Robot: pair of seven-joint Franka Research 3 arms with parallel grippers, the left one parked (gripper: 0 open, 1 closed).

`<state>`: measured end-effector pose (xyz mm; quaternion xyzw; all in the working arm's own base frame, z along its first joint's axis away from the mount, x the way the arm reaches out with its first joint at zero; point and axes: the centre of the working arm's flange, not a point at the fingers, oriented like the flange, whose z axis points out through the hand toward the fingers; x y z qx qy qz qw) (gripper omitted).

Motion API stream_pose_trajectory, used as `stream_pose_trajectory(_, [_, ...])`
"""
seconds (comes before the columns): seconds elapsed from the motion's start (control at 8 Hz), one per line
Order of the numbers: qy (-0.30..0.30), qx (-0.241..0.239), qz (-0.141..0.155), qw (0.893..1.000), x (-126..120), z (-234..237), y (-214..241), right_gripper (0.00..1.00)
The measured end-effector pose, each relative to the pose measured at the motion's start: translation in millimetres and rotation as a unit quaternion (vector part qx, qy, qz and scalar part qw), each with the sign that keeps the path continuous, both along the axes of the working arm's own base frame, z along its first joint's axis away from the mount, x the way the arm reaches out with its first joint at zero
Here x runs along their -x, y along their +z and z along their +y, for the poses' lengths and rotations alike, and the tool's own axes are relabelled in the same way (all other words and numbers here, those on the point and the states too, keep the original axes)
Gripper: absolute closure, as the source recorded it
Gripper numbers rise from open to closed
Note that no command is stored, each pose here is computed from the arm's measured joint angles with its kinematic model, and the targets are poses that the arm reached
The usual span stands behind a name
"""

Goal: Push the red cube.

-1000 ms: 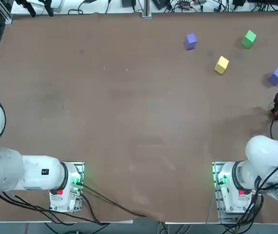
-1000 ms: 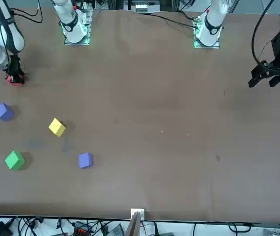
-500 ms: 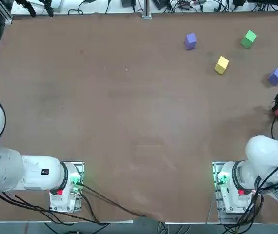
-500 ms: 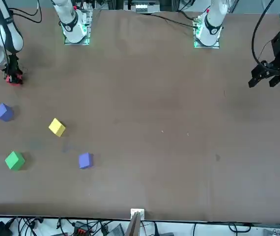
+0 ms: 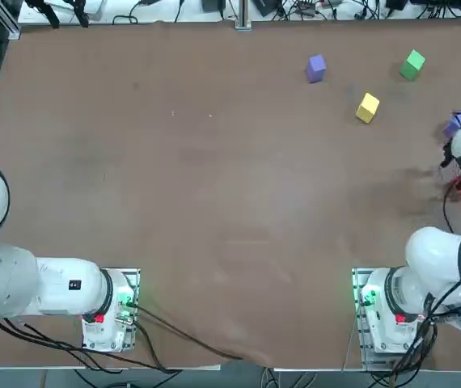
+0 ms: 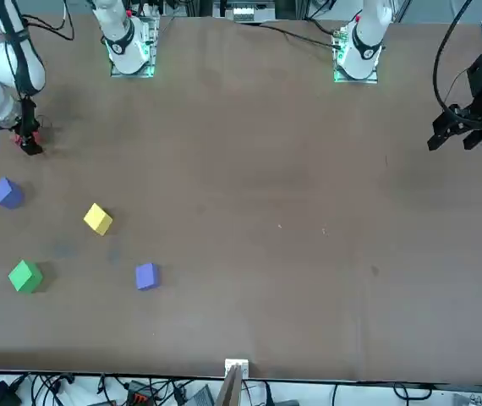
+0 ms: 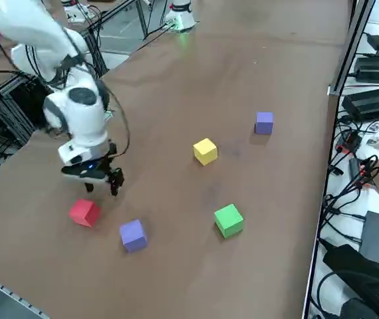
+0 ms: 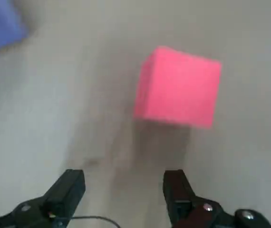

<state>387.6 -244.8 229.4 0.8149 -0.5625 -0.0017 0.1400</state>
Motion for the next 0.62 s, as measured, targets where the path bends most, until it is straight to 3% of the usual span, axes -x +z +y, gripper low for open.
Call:
stream_pose_trajectory(0.38, [0.069,0.007,-0.004,0.998,-59.5,113.2,51.8,0.00])
stream_pose_trajectory(0.62, [0.128,0.013,-0.009,0.992,-88.4,143.9,76.1,0.00])
